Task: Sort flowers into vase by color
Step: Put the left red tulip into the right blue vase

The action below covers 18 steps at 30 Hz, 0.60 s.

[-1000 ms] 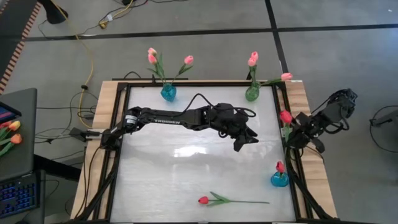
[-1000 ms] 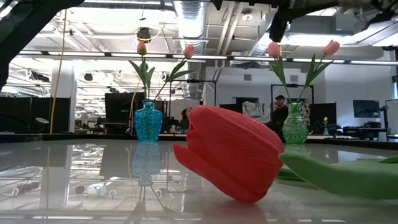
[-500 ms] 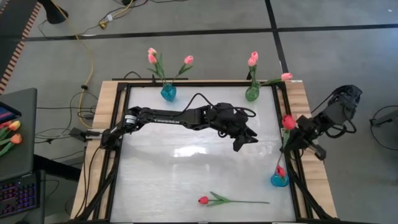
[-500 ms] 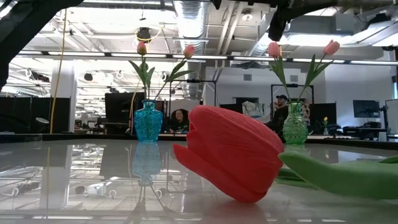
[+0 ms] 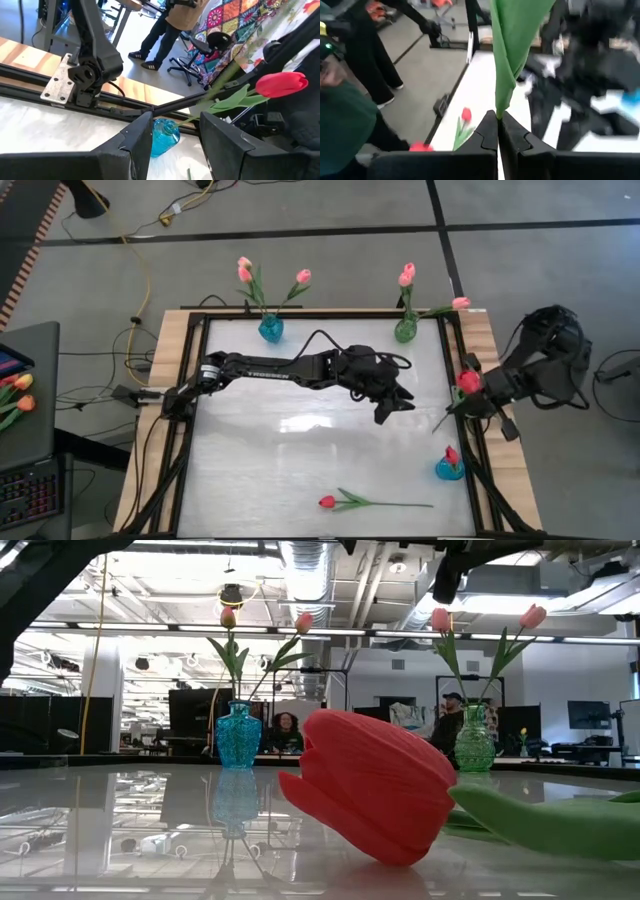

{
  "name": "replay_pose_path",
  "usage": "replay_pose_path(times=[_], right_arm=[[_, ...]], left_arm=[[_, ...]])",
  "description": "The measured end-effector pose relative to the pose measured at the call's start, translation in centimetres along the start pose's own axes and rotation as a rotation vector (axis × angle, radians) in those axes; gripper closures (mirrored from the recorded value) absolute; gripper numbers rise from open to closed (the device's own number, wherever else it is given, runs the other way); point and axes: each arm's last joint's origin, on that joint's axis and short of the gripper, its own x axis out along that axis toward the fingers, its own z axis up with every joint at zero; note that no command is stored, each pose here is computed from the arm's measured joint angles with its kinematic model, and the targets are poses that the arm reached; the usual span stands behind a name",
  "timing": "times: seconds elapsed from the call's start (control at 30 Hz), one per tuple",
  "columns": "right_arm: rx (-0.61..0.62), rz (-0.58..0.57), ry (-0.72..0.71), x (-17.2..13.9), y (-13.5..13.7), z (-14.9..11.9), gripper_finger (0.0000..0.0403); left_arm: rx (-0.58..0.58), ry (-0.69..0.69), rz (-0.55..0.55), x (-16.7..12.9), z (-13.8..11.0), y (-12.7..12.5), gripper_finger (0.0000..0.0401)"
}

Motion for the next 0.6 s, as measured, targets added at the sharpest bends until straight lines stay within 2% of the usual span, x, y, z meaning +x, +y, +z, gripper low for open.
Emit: replay_pose_path(times=[0.1, 0.33, 0.6], right_arm=[[0.041, -0.020, 0.017, -0.4, 0.2, -0.7, 0.0379], [0.001, -0.038, -0.087, -1.1, 1.4, -0.6, 0.0379], [-0.120, -0.237, -0.219, -1.7, 1.3, -0.4, 0.0379]], left_arm=[[0.004, 0.003, -0.007, 0.1, -0.1, -0.2, 0.0250], [0.007, 0.002, -0.005, 0.1, -0.1, -0.2, 0.0250], [0.007, 0.000, 0.000, 0.0, -0.1, -0.1, 0.0250]])
